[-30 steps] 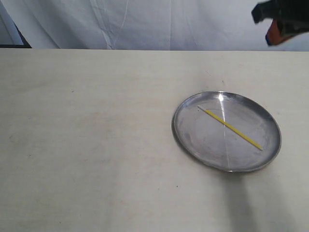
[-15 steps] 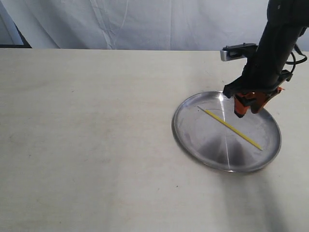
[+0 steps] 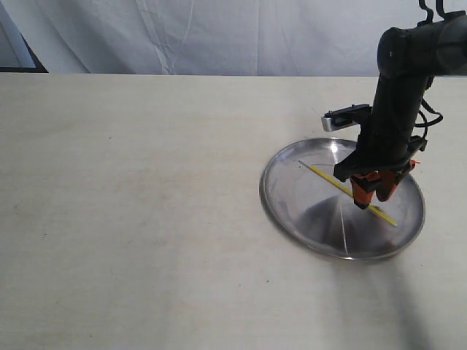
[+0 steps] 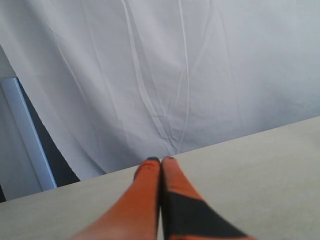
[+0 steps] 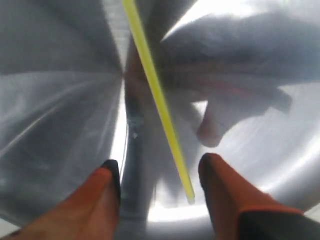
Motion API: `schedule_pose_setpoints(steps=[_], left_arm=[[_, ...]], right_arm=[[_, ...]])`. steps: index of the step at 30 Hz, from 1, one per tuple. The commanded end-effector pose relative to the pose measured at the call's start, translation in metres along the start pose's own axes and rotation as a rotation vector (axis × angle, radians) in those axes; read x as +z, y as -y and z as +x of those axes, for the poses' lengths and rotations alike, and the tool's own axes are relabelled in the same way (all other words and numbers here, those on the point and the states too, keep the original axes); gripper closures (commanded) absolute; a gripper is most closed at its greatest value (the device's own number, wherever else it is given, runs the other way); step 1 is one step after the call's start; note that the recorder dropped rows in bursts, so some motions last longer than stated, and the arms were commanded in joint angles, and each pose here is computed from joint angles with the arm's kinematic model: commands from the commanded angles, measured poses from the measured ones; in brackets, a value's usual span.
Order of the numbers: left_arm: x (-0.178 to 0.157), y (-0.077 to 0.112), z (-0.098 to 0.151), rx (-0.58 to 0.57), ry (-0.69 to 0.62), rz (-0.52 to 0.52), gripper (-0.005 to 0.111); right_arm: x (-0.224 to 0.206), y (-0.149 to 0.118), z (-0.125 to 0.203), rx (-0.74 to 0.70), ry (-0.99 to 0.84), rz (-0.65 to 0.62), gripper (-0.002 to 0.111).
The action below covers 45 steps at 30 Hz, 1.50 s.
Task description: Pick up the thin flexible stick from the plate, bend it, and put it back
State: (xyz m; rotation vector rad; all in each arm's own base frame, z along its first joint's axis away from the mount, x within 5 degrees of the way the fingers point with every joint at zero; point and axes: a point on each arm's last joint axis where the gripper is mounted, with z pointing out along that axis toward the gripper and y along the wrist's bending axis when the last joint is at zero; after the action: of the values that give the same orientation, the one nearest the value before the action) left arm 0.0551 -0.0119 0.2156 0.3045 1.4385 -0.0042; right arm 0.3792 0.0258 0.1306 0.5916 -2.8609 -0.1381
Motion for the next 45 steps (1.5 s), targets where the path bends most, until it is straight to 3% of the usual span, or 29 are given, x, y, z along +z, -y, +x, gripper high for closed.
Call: schedule_pose_setpoints(steps=[1,10,13,19,23,24,29,31,39,43,45], left_arm=[[0.000,0.001,0.000,-0.015,0.017,0.005,0.106],[0.000,0.001,0.000,-0.015,0.017,0.005,0.106],[0.000,0.001,0.000,-0.015,0.017,0.005,0.106],[0.000,0.001,-0.002,-0.011,0.033,0.005,0.106],[-0.001,0.000,-0.009,-0.019,0.109,0.004,0.106],[-0.001,0.000,-0.011,-0.056,0.132,0.004,0.106],[-0.003,-0.004,-0.022,-0.505,0.262,0.023,0.106],[-0.004,-0.005,-0.025,-0.631,0.302,0.042,0.106],[-0.011,-0.008,-0.042,-0.852,0.498,0.127,0.106],[-0.010,-0.008,-0.041,-1.028,0.438,0.150,0.106],[-0.002,-0.008,-0.042,-1.136,0.321,0.132,0.106]], right_arm=[[0.016,0.001,0.007,-0.019,-0.025,0.021,0.059],[0.037,0.005,0.014,-0.044,-0.013,0.084,0.061],[0.045,0.005,0.015,-0.044,-0.031,0.077,0.073],[0.060,0.005,0.018,-0.043,-0.071,0.061,0.108],[0.061,0.005,0.017,-0.044,-0.063,0.064,0.109],[0.061,0.005,0.017,-0.044,-0.061,0.065,0.109],[0.054,0.004,0.017,-0.042,-0.042,0.069,0.109],[0.046,0.004,0.017,-0.042,-0.013,0.078,0.109],[0.004,-0.006,0.023,-0.041,0.101,0.097,0.109],[-0.021,-0.017,0.034,-0.015,0.181,0.070,0.109],[-0.031,-0.022,0.042,-0.012,0.211,0.068,0.109]])
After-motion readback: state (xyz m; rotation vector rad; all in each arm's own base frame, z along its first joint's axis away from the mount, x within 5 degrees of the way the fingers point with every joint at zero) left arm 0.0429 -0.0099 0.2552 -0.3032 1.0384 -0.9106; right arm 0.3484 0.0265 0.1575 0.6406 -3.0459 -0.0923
